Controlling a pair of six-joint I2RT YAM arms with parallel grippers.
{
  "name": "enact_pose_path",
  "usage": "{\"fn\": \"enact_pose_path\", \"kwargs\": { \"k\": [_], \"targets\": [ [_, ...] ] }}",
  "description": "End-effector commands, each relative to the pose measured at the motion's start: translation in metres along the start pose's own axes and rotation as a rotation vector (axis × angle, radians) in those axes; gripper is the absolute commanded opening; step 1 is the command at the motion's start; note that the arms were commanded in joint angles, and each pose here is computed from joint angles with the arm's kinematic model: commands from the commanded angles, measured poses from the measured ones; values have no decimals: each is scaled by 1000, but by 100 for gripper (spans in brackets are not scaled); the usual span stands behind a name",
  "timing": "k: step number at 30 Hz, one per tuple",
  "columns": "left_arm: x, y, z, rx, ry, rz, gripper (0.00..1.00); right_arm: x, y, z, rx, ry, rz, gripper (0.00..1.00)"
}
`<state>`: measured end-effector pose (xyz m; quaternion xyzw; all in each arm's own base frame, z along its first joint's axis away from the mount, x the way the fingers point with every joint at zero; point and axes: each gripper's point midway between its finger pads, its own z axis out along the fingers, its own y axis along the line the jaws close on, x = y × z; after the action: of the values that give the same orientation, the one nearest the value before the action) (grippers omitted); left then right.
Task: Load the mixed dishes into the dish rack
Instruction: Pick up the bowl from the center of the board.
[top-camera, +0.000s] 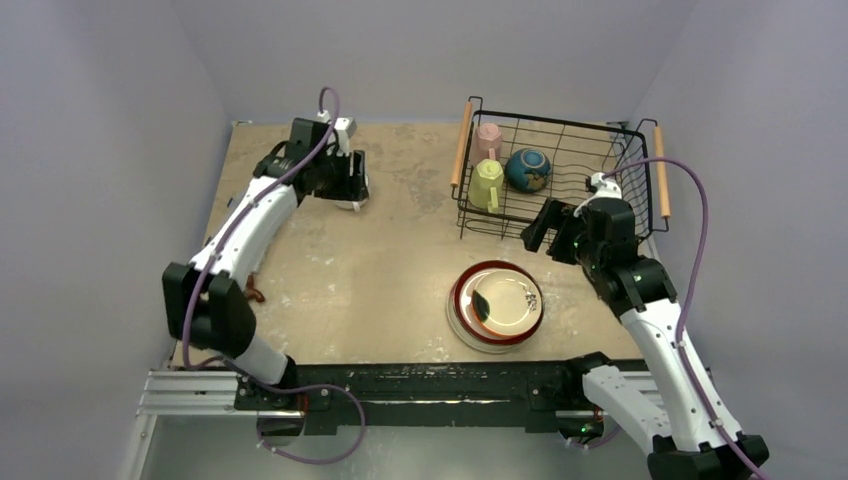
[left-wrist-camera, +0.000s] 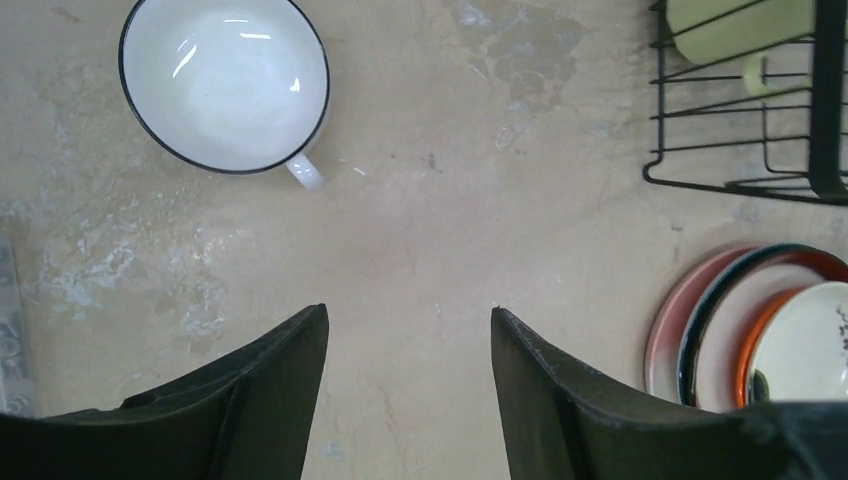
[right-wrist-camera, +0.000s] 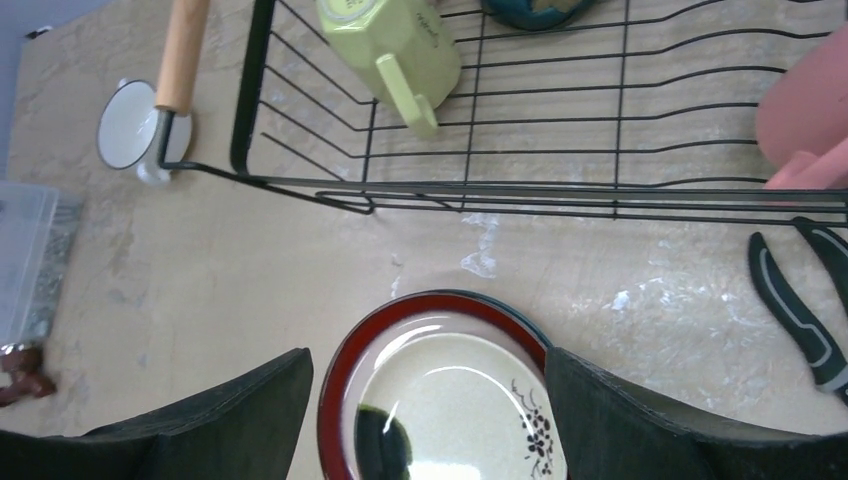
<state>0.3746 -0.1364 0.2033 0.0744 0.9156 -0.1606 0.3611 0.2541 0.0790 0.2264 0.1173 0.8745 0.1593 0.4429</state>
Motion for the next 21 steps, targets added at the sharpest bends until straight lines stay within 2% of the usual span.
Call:
{"fn": "enact_pose_path", "kwargs": {
  "k": [1,5,8,12,21],
  "targets": [
    [-15,13,39,-94,101,33,59,-16,29,-18,-138,-21,-29,87],
    [-34,33,67,-214,143,51,56,-10,33,-23,-176,-19,-23,87],
    [-38,38,92,-224,170,80,54,-1,32,-23,-193,-1,-28,87],
    [-27,52,123,-270,264,102,46,7,24,-22,-168,18,-57,87],
    [6,48,159,-233,375,97,43,5,26,-25,-174,16,-68,87]
  ]
}}
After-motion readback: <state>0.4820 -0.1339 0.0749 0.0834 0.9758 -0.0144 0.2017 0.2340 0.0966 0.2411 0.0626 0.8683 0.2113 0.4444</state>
